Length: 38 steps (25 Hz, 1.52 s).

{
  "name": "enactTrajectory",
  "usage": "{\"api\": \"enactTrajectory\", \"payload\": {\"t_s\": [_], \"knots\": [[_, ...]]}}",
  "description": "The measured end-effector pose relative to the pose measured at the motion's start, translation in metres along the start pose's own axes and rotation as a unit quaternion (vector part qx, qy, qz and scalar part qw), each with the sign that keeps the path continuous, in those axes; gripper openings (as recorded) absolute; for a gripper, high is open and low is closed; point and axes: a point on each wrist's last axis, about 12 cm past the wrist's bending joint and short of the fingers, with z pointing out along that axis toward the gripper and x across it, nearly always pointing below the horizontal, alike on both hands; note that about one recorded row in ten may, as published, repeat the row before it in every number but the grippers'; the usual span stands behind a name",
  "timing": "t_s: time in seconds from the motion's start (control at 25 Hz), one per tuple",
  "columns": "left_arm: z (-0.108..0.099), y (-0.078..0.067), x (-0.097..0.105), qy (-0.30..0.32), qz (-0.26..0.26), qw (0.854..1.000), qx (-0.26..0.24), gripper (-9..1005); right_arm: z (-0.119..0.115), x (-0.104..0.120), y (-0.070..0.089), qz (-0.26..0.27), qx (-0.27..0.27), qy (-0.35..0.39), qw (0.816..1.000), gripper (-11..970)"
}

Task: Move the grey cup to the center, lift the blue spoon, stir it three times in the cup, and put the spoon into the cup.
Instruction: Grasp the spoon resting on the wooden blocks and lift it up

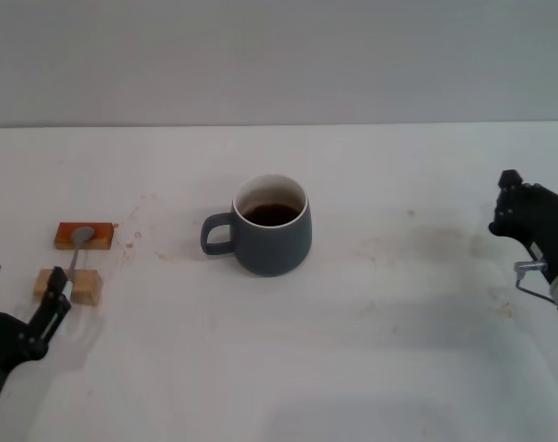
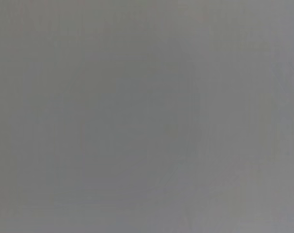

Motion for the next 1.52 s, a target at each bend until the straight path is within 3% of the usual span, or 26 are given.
{"api": "enactTrajectory", "payload": {"t_s": [0.44, 1.52], "knots": [[0.005, -0.004, 0.010, 0.044, -0.002, 0.999, 0.009, 795, -0.012, -0.002, -0.028, 0.000, 0.057, -0.029, 0.998, -1], [0.011, -0.006, 0.026, 0.117, 0.001, 0.993, 0.016, 792, -0.010, -0.003, -0.032, -0.003, 0.063, -0.028, 0.998, -2]]}}
